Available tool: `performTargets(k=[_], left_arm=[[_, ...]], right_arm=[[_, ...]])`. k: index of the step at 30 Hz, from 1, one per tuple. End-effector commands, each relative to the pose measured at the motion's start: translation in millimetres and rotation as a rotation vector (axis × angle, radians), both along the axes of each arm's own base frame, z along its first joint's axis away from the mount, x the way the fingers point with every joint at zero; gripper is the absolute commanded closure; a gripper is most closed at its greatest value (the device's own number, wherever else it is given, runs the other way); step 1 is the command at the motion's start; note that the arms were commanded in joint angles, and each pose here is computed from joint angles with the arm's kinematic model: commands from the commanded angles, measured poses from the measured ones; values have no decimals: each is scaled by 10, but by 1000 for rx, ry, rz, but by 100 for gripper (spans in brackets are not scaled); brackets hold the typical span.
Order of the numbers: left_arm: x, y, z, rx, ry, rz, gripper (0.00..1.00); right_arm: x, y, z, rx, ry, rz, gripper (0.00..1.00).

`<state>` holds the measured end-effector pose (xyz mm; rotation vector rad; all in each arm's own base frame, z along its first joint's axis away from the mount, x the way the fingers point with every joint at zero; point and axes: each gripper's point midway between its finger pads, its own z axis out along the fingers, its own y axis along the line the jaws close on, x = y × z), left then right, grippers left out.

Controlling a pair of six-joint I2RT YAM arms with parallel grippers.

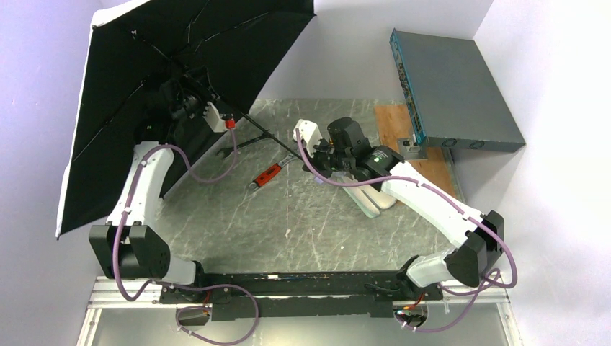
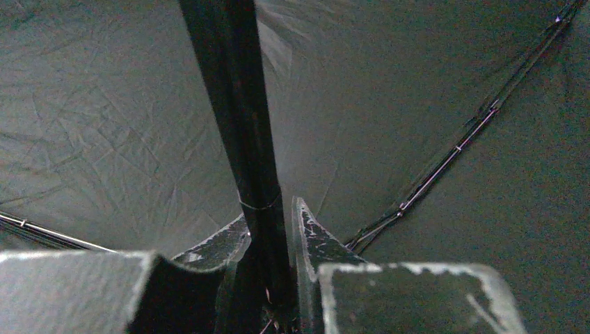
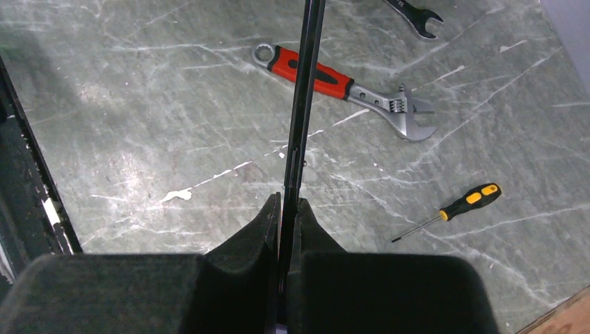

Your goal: Open the umbrella

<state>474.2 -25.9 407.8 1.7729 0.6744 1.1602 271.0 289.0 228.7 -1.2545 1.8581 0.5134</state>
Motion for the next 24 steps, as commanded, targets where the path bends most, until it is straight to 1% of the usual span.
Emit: performTargets(k=[1,5,9,12,14,19,20,24], left_arm=[[-705,2352,1482,214,-463,937,78],[-759,2413,1492,222,-466,951,79],[-757,2283,1442,232,-479,883,78],[-699,2013,1386,235,-484,785,80],[-652,1727,1370,207,-485,706,80],[-622,1163,1341,180,-492,544,74],[-641,1094,1328,174,-488,527,71],[-719,804,1262,152,-468,431,66]], right_arm=[[-1492,-1354,-841,-538,533,140,100],[-1509,-1360,-846,-536,534,144,100],[-1465,-1275,-771,-493,509,152,100],[-1394,-1086,-617,-402,469,177,100],[-1309,-937,-509,-332,425,184,100],[-1082,-566,-289,-167,328,201,100],[-1044,-500,-272,-141,313,209,100],[-899,-200,-217,-1,241,247,100]])
